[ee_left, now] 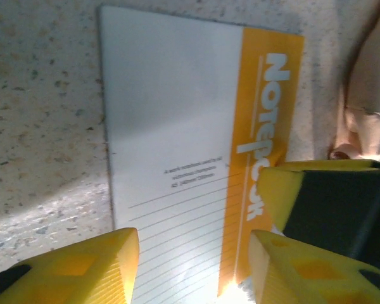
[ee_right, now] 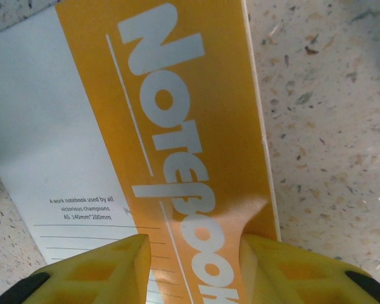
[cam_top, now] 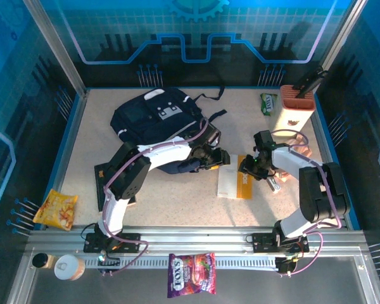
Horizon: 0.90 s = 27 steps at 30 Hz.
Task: Pack the student bag
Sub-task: Pick up the book at the center of the table.
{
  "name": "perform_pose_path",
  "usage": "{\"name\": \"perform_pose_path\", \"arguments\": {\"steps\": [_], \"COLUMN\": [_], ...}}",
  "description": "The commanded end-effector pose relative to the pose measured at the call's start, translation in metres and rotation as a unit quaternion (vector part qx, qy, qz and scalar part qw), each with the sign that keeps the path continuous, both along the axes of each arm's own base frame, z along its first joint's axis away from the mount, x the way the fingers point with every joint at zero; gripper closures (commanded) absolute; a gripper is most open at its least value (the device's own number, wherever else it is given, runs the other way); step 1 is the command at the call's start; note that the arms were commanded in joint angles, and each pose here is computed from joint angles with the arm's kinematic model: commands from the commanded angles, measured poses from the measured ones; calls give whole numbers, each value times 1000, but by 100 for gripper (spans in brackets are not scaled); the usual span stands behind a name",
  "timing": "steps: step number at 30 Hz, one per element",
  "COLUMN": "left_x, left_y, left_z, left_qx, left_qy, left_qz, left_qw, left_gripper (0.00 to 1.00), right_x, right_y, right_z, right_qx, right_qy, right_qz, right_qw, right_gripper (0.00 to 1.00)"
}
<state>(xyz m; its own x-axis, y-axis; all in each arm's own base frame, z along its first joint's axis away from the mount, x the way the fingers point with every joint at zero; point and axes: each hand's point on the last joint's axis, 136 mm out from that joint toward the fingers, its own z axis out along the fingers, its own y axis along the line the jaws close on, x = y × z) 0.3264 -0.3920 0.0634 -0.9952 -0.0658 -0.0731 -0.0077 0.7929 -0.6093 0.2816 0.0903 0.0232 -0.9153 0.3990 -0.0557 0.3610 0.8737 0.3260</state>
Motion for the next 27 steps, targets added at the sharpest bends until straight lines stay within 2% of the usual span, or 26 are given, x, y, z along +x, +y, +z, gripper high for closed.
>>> {"name": "perform_pose_path", "arguments": {"steps": [1, 6, 19, 27], "left_x": [-4, -5, -5, -9], "left_y": [0, -3, -6, -13], "left_z": [-9, -20, -32, -38], "left_qx": [20, 21, 22, 12], "left_qy": [21, 40, 59, 75], "left_qz": [3, 1, 8, -1], "left_qw": [1000, 999, 998, 997], "left_gripper": [51, 51, 48, 53], "right_x": [-2, -6, -4, -6], "right_y": [-2, -7, -7, -7], "right_z": [-6, -11, -12, -13], "right_qx": [2, -13, -15, -15], "right_qy": [11, 26, 40, 41], "right_qz": [-6, -7, -5, -7], "right_qw": [1000, 1000, 999, 999], "right_gripper": [58, 55, 55, 56]}}
